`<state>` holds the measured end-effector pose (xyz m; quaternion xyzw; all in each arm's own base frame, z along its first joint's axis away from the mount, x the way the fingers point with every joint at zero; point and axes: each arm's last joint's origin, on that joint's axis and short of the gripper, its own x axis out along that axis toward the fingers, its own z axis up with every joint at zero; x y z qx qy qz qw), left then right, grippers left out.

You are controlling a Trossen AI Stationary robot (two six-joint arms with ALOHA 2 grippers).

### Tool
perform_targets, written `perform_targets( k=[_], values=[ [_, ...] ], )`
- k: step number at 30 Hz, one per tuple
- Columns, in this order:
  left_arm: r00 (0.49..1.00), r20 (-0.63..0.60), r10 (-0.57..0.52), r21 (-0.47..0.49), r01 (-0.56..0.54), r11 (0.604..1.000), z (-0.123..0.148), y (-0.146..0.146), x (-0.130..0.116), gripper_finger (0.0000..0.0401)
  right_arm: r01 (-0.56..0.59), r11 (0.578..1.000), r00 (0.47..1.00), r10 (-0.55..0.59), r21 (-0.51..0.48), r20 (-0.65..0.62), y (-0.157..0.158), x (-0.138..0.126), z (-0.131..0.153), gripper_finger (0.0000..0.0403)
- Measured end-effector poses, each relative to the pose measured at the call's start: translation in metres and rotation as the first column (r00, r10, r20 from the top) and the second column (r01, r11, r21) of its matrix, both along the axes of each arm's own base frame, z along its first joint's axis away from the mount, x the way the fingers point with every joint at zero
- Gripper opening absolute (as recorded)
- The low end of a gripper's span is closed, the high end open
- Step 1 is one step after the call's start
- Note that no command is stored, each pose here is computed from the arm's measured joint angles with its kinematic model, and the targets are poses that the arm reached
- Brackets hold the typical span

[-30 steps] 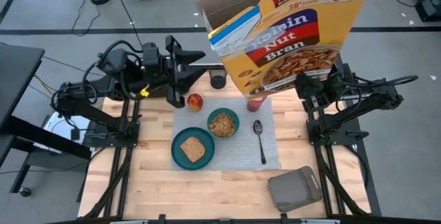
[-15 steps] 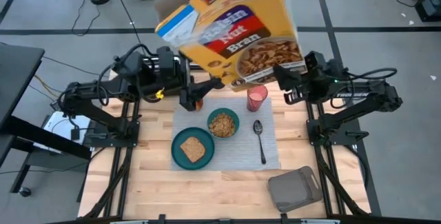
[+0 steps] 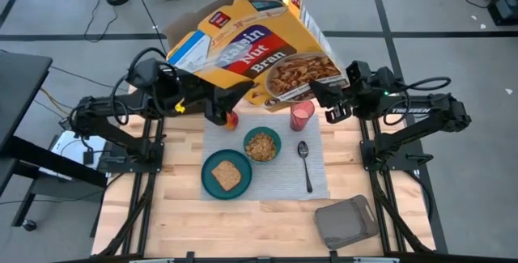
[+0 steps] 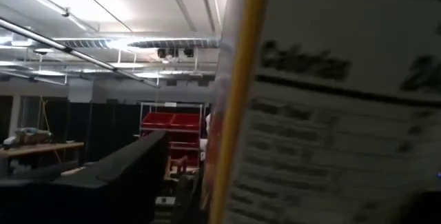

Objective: Arrange a breakfast setting
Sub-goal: Pour the cereal from the yellow cereal box into the green bowl

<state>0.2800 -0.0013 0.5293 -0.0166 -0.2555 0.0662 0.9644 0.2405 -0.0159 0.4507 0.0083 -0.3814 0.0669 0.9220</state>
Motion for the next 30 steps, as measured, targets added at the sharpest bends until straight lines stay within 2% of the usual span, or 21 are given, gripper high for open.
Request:
perform_targets(
  k=[4, 7, 10, 13, 17, 20, 26, 30],
  values=[
    [1.000, 0.006, 0.000, 0.000, 0.000, 1.000, 0.000, 0.000, 0.000, 0.0279, 0.005, 1.000, 1.000, -0.005, 0.001, -0.009, 0.000, 0.001, -0.001, 0.0203],
    [1.000, 0.005, 0.004, 0.000, -0.004, 1.000, 0.000, 0.000, 0.000, 0.0218, 0.017, 1.000, 1.000, -0.017, 0.023, -0.018, 0.001, 0.002, -0.001, 0.0218],
    [1.000, 0.002, 0.017, 0.021, -0.017, 1.000, 0.002, 0.000, -0.003, 0.0163, 0.027, 0.999, 0.999, -0.026, 0.034, -0.030, 0.000, 0.002, -0.002, 0.0250],
    [1.000, 0.000, 0.020, 0.028, -0.020, 0.999, 0.005, 0.001, -0.011, 0.0126, 0.030, 0.999, 0.999, -0.029, 0.040, -0.042, 0.001, -0.001, -0.001, 0.0293],
    [0.999, -0.041, 0.019, 0.029, -0.018, 0.999, 0.009, 0.001, -0.027, 0.0110, 0.037, 0.998, 0.998, -0.035, 0.046, -0.053, 0.003, -0.018, 0.007, 0.0357],
    [0.996, -0.087, 0.007, 0.031, -0.004, 0.999, 0.012, -0.002, -0.045, 0.0108, 0.071, 0.997, 0.994, -0.070, 0.008, -0.080, 0.005, -0.035, 0.013, 0.0392],
    [0.951, -0.303, -0.057, 0.034, 0.071, 0.997, 0.002, -0.014, -0.075, 0.0108, 0.142, 0.989, 0.988, -0.143, -0.030, -0.056, 0.008, -0.077, 0.027, 0.0375],
    [0.917, -0.365, -0.161, 0.047, 0.191, 0.980, -0.002, -0.029, -0.089, 0.0107, 0.199, 0.980, 0.978, -0.199, -0.011, -0.062, 0.009, -0.094, 0.030, 0.0374]
  ],
)
